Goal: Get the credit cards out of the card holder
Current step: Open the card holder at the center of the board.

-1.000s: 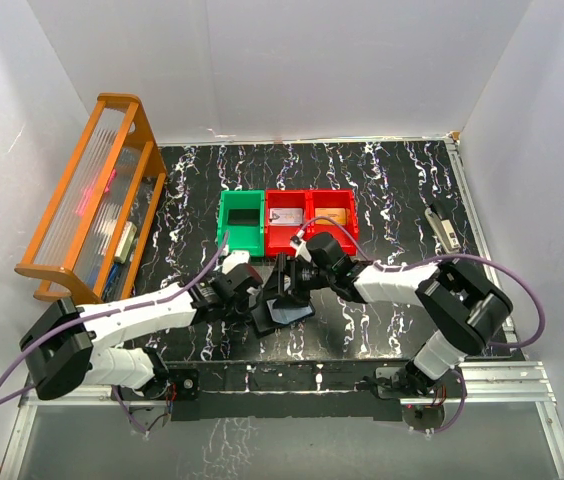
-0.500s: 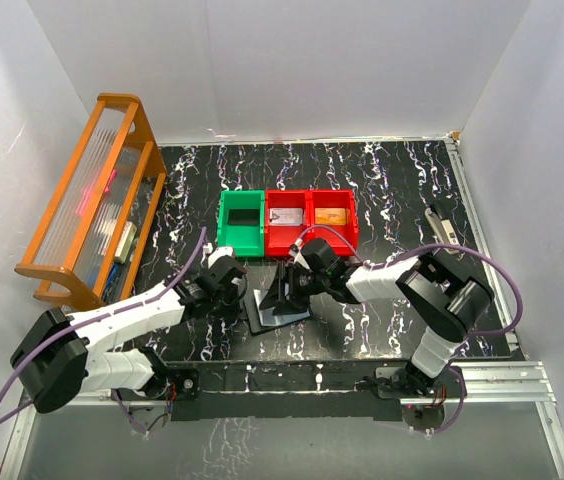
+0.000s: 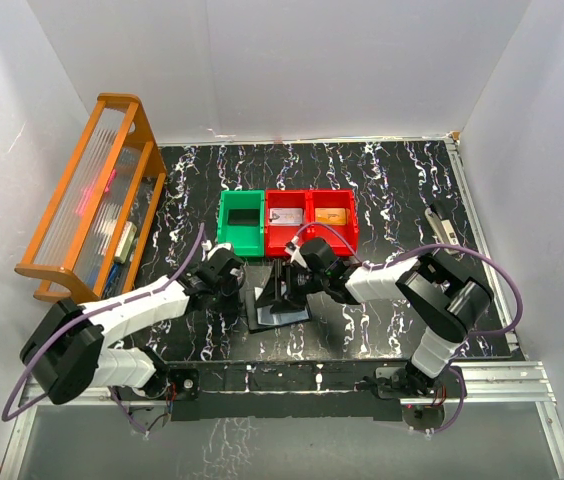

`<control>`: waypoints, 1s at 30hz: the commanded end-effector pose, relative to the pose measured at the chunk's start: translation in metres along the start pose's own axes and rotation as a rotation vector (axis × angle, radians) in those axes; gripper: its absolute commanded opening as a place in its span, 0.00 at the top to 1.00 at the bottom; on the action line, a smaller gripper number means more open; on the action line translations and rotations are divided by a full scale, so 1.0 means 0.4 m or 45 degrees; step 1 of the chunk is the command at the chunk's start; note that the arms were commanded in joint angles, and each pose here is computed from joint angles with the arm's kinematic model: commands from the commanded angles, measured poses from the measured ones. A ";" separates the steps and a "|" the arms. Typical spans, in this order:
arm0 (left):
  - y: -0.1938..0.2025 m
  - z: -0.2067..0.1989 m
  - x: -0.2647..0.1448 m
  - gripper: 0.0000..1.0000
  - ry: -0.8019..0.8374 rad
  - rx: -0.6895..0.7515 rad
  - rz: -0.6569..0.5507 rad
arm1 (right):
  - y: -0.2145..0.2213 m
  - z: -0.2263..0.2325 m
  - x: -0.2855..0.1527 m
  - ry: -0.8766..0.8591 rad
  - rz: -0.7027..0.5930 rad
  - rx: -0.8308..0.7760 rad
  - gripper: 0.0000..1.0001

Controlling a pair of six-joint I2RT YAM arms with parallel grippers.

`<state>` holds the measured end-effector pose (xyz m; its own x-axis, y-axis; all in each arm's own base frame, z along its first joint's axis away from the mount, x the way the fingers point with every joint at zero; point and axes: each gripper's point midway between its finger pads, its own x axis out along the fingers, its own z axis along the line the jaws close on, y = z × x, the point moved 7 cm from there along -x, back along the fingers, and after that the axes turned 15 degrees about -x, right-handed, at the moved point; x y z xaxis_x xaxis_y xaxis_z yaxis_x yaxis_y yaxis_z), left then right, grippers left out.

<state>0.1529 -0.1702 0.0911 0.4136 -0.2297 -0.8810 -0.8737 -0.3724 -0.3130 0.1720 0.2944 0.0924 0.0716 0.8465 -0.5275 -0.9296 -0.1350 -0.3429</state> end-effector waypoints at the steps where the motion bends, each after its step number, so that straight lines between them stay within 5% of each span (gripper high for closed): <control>1: -0.014 -0.016 0.008 1.00 0.030 0.000 0.020 | -0.032 0.039 0.003 -0.119 -0.094 -0.055 0.40; 7: -0.031 0.001 0.016 1.00 -0.016 -0.026 0.012 | -0.025 0.029 0.003 -0.153 -0.187 0.040 0.48; 14: -0.044 0.019 0.015 1.00 -0.069 -0.019 -0.008 | -0.028 0.017 0.013 -0.126 -0.192 0.056 0.82; 24: -0.050 0.013 -0.006 1.00 -0.046 -0.013 -0.010 | -0.005 -0.033 0.038 0.004 -0.098 0.036 0.79; 30: -0.074 -0.038 -0.067 0.63 0.110 0.014 -0.035 | 0.004 -0.062 0.062 0.127 0.002 0.020 0.71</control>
<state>0.1646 -0.1585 0.0942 0.4046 -0.2081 -0.8905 -0.8758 -0.3684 -0.3118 0.1774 0.2998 0.0708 0.1054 0.8431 -0.5273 -0.9481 -0.0748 -0.3091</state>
